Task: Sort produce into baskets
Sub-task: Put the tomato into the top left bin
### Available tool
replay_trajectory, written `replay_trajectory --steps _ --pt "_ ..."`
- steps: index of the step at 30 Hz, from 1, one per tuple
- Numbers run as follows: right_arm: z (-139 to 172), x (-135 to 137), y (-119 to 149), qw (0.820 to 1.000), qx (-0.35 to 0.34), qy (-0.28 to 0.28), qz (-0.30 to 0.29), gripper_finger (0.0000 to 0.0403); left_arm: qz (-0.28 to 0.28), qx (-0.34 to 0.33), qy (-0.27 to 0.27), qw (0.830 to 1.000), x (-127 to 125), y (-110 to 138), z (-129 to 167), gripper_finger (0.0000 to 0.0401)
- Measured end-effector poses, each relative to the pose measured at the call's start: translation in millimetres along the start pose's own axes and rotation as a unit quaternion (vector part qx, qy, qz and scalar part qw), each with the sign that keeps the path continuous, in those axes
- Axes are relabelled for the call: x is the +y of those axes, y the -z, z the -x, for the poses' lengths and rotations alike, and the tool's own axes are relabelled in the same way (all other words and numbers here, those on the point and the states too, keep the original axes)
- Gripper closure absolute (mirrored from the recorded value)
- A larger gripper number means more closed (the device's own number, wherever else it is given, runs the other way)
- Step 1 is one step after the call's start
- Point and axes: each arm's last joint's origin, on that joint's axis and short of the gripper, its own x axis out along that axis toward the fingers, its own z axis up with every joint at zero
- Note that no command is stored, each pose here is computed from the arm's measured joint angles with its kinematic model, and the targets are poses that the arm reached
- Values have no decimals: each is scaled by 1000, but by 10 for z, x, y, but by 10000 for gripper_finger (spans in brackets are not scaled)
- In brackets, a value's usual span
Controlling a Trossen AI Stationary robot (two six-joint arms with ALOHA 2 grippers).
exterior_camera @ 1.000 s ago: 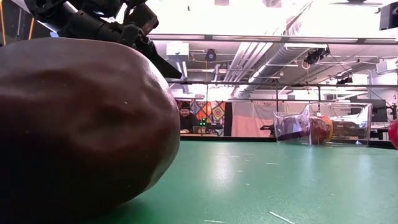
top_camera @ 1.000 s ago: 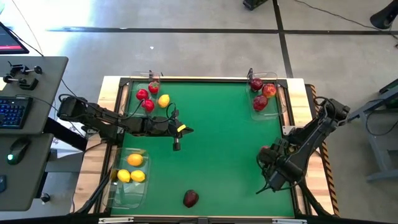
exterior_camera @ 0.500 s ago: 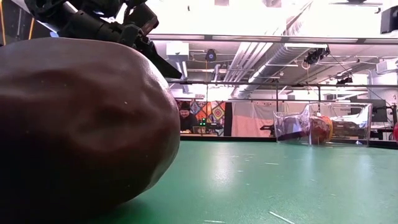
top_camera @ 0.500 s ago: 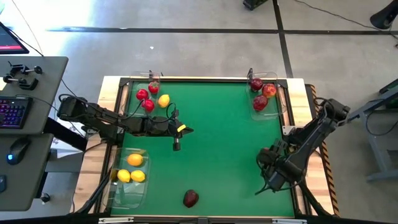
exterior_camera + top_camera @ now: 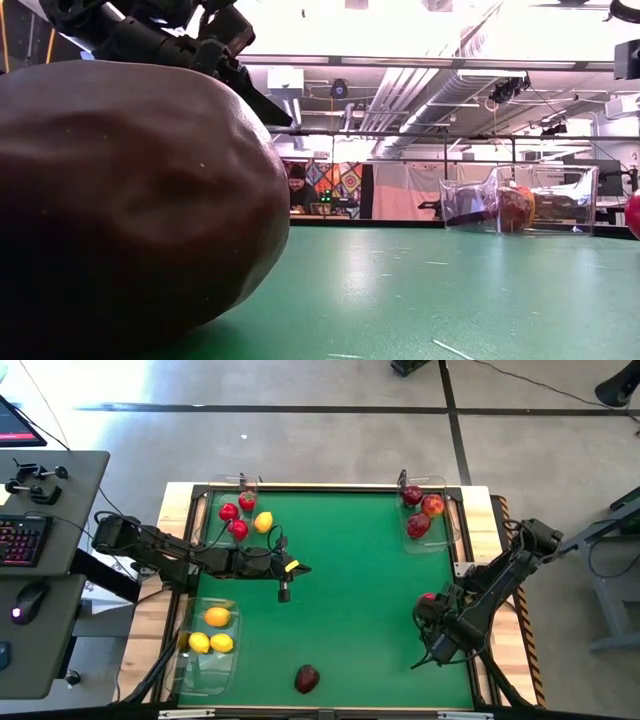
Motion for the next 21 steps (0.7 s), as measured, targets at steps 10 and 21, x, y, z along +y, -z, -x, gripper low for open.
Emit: replay_trajectory --steps 10,21 --pt "50 -27 -15 1000 2 14 15 390 0 0 0 1000 0 0 0 400" --pt "375 13 -204 995 -97 4 18 402 11 0 0 1000 0 0 0 401"
